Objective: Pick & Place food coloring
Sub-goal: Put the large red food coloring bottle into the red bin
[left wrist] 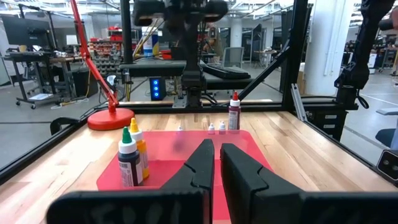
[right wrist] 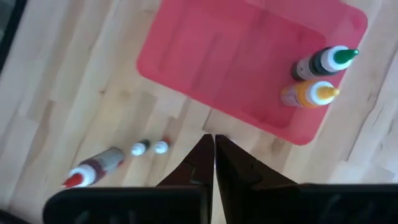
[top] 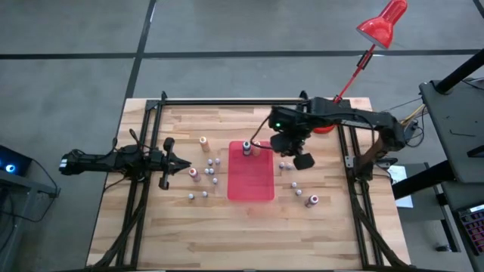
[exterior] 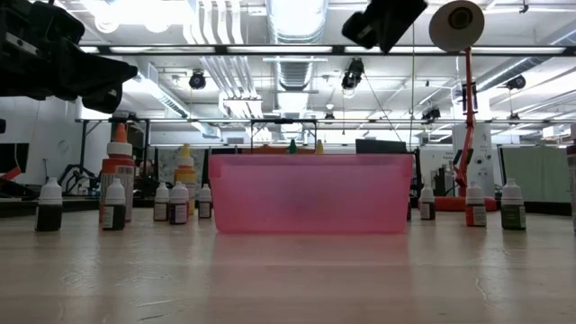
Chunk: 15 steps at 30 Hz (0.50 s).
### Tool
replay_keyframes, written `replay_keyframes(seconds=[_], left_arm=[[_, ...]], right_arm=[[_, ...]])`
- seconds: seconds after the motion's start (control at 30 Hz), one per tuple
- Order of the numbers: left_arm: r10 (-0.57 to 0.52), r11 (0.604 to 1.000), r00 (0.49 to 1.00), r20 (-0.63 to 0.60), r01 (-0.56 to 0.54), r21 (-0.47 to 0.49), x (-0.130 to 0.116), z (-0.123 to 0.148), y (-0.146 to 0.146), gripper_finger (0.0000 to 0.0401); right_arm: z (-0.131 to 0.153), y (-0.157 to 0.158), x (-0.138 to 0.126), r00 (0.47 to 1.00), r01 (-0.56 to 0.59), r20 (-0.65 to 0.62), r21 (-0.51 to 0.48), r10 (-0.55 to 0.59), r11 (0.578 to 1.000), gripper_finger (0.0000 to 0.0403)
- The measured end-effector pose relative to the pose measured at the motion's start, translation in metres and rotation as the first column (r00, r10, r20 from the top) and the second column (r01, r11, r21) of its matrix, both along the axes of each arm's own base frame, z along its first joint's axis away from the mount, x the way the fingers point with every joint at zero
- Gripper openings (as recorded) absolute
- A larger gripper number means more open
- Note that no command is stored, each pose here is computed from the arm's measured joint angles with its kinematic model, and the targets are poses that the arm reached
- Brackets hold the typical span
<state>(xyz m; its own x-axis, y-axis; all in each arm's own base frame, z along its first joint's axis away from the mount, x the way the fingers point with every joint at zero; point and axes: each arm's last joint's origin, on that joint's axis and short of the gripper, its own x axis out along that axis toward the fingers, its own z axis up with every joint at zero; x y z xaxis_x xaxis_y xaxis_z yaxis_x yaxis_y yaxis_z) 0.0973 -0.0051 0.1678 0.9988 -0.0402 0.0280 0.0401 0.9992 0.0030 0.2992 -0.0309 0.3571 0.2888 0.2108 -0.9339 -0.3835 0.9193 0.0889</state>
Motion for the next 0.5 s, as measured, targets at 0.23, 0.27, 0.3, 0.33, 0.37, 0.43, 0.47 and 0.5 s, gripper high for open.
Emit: replay_keyframes(seconds=[0.23,0.27,0.3,0.33,0.37,0.43,0.47,0.5], left_arm=[[0.000,1.000,1.000,0.000,0.000,0.000,0.000,0.000,0.000,0.0003],[0.000,1.000,1.000,0.000,0.000,0.000,0.000,0.000,0.000,0.0003],[0.000,1.000,1.000,0.000,0.000,0.000,0.000,0.000,0.000,0.0003],[0.000,1.000,1.000,0.000,0.000,0.000,0.000,0.000,0.000,0.0003],[0.000,1.000,1.000,0.000,0.000,0.000,0.000,0.000,0.000,0.0003],[0.000,1.000,1.000,0.000,0.000,0.000,0.000,0.000,0.000,0.0003],[0.000,1.000,1.000,0.000,0.000,0.000,0.000,0.000,0.000,0.0003],[0.000,1.000,1.000,0.000,0.000,0.000,0.000,0.000,0.000,0.0003]], right_arm=[[-0.015,0.021,-0.030,0.999,-0.024,-0.036,0.014,0.025,1.000,0.0008],[-0.019,0.024,-0.035,0.999,-0.025,-0.041,0.017,0.026,1.000,0.0008],[-0.023,0.027,-0.040,0.998,-0.026,-0.048,0.020,0.027,0.999,0.0008],[-0.026,0.030,-0.045,0.998,-0.026,-0.056,0.022,0.027,0.999,0.0008],[-0.029,0.032,-0.051,0.997,-0.028,-0.064,0.024,0.029,0.999,0.0008],[-0.034,0.037,-0.062,0.997,-0.033,-0.074,0.028,0.035,0.999,0.0008],[-0.036,0.040,-0.068,0.996,-0.036,-0.080,0.030,0.038,0.999,0.0008],[-0.037,0.042,-0.074,0.996,-0.037,-0.081,0.032,0.040,0.999,0.0008]])
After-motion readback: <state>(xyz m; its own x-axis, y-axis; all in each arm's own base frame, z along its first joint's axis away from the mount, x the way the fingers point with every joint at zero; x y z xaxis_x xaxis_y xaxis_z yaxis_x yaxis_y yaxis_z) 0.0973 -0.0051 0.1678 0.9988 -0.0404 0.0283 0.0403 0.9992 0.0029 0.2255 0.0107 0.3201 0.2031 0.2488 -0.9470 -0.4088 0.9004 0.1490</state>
